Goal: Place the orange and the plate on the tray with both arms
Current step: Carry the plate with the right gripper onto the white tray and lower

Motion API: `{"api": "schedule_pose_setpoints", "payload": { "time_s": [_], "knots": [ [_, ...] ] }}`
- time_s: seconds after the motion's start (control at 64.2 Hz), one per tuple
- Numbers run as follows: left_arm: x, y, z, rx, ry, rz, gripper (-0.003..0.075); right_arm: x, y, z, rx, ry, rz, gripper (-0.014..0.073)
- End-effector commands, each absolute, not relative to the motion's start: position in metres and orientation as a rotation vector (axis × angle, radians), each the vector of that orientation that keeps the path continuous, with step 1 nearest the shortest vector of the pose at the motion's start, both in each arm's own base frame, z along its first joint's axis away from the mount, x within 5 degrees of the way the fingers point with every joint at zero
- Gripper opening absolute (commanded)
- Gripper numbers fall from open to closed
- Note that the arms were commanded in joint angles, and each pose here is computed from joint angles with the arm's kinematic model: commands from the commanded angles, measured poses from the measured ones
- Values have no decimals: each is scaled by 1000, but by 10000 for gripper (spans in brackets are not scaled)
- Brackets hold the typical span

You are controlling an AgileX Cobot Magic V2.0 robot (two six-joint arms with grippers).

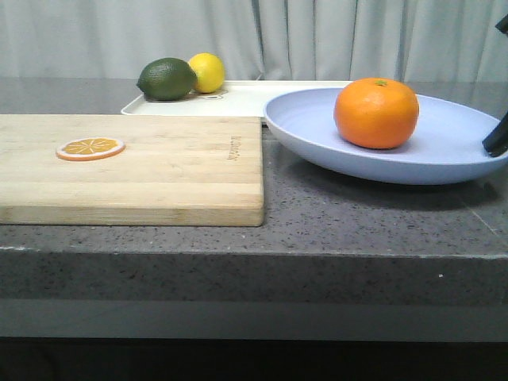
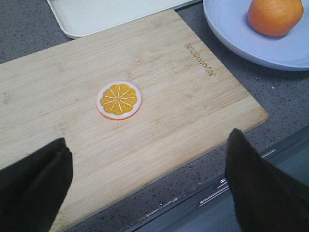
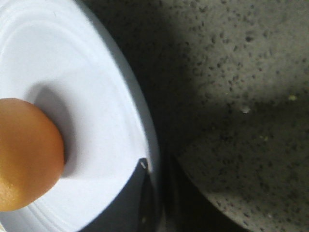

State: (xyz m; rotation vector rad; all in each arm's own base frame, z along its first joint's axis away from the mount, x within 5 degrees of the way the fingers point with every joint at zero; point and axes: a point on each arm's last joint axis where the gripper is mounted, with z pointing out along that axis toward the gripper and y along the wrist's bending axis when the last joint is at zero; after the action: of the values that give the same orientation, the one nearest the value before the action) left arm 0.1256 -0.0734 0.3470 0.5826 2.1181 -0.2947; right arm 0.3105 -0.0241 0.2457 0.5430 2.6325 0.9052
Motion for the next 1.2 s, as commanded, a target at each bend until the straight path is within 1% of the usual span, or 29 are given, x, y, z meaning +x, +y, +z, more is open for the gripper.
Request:
{"api": "schedule_pose_setpoints", "payload": {
  "time_s": [0.0,0.125,0.28,0.545,0.747,0.872,1.059,1.183],
  "knots": [
    [128,-75,361,549,2028,-321,619,319,-12,280,558,2492,983,-64],
    [128,-75,361,549,2028,-321,619,329,1,298,538,2441,987,-64],
    [128,-75,361,549,2028,-321,619,345,16,325,564,2365,1014,-64],
    [128,-75,361,549,2028,-321,619,389,38,346,611,2310,1102,-64],
    [128,-75,361,549,2028,-321,619,430,50,346,652,2273,1111,-64],
    [128,-75,361,549,2028,-321,619,454,52,338,698,2270,1086,-64],
    [128,-75,361,549,2028,-321,619,479,59,324,728,2271,1060,-64],
    [128,-75,361,549,2028,-321,619,487,58,313,758,2280,1056,-64]
  ]
}}
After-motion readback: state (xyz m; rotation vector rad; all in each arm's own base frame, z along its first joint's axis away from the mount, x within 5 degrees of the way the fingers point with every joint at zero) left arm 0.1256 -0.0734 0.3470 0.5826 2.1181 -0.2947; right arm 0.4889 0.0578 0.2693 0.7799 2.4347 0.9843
